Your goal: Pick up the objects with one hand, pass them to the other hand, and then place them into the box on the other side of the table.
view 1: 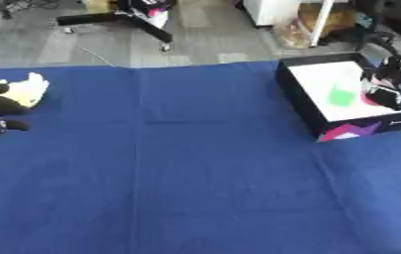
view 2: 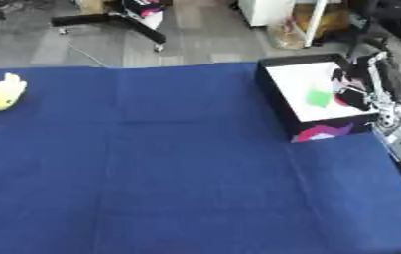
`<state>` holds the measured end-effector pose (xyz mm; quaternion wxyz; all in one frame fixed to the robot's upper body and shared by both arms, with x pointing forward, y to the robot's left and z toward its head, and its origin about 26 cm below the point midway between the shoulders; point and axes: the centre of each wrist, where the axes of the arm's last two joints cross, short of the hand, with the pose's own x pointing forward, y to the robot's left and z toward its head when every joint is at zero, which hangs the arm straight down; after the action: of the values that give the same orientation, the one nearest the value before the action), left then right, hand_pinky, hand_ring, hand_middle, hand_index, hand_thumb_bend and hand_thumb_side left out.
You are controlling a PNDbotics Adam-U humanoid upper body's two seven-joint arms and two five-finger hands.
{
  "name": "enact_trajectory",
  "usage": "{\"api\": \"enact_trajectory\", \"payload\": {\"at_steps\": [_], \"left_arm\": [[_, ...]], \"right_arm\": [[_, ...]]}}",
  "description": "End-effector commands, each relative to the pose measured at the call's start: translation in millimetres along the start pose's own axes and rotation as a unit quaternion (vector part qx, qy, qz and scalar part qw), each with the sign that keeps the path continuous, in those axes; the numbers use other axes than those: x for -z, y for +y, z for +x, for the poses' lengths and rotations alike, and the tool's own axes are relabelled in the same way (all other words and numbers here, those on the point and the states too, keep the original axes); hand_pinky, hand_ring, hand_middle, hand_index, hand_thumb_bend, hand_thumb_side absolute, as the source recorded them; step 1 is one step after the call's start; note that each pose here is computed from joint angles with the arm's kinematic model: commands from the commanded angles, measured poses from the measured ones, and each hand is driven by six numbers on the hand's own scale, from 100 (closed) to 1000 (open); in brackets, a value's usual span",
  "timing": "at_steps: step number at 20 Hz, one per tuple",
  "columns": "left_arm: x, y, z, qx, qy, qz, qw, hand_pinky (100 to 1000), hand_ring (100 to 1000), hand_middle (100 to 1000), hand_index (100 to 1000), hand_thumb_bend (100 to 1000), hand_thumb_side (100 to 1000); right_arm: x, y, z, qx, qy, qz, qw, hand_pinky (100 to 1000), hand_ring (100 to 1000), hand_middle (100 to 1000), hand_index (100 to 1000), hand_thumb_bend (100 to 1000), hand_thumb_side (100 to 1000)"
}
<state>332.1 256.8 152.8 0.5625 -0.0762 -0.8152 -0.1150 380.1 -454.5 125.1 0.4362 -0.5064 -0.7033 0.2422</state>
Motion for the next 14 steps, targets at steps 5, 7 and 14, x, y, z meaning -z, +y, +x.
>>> {"api": "enact_trajectory", "payload": {"at_steps": [5,7,14], "left_arm": [[1.9,-0.1,7.7,0.004,-0.015,-0.005,1.0,598,660,548,753,528,675],[1.8,-0.3,7.4,0.003,-0.015,-0.005,1.0,598,661,548,753,523,673],[2.5,1.3,6.6,0.006,-0.012,-0.002,1.0,597,660,547,753,526,675]], "right_arm": [[14.5,-18.3,13.2,-0.029,-0.053,0.004,0.998,781,818,637,948,129,573],[17.0,-21.3,17.7,-0.033,-0.069,0.007,0.997,813,857,719,973,125,590],[18.0,-31.1,33.7,-0.031,-0.098,-0.014,0.995,795,827,677,946,100,398]]}}
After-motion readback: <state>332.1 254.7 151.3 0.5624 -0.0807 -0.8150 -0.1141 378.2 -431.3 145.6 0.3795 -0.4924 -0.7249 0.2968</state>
